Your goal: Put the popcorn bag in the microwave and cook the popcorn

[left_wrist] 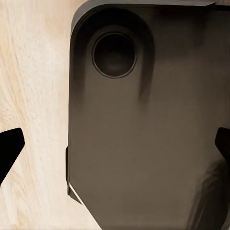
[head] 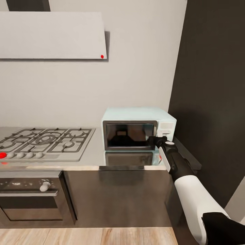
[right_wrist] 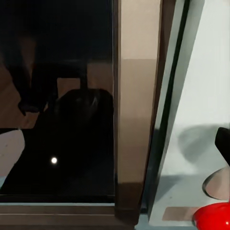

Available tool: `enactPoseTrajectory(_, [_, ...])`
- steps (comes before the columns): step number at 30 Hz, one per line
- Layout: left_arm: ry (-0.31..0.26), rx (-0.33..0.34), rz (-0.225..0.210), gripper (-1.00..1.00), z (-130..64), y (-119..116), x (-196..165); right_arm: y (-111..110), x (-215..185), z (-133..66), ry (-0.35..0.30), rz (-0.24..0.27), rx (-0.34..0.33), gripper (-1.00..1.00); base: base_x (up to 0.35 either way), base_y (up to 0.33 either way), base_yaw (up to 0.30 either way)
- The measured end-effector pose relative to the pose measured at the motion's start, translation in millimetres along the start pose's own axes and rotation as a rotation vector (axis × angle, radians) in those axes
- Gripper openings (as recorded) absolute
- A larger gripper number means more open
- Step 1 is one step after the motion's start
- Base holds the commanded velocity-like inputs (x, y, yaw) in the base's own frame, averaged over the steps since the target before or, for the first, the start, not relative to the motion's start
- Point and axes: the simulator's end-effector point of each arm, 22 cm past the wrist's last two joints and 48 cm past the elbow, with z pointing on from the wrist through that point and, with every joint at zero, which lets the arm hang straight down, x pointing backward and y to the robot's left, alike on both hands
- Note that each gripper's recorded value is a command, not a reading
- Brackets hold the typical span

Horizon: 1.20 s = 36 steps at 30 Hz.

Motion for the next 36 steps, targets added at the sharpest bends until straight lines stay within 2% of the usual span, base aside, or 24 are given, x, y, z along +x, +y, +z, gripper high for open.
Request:
enactPoseTrajectory(7, [-0.015, 0.001, 0.000, 1.00, -3.1, 0, 1, 1, 3, -13.5, 0.005, 0.001, -0.002, 1.00, 0.080, 0.000, 0.000])
enactPoseTrajectory(18, [-0.015, 0.001, 0.000, 1.00, -3.3, 0, 1, 1, 3, -14.0, 0.006, 0.006, -0.002, 1.00, 0.003, 0.000, 0.000])
enactPoseTrajectory(19, [-0.016, 0.001, 0.000, 1.00, -3.3, 0, 1, 1, 3, -14.0, 0.008, 0.007, -0.002, -1.00, 0.000, 0.000, 0.000])
enactPoseTrajectory(21, [-0.013, 0.001, 0.000, 1.00, -2.7, 0, 1, -12, 3, -11.9, 0.009, -0.003, 0.051, -1.00, 0.000, 0.000, 0.000])
enactPoseTrajectory(24, [-0.012, 0.001, 0.000, 1.00, -2.6, 0, 1, -16, 3, -11.5, 0.007, -0.003, 0.069, -1.00, 0.000, 0.000, 0.000])
enactPoseTrajectory(31, [-0.015, 0.001, 0.000, 1.00, -3.1, 0, 1, 0, 4, -13.8, 0.006, 0.001, 0.002, -1.00, 0.000, 0.000, 0.000])
enactPoseTrajectory(36, [-0.015, 0.001, 0.000, 1.00, -3.2, 0, 1, 1, 4, -13.6, 0.007, 0.001, 0.003, -1.00, 0.000, 0.000, 0.000])
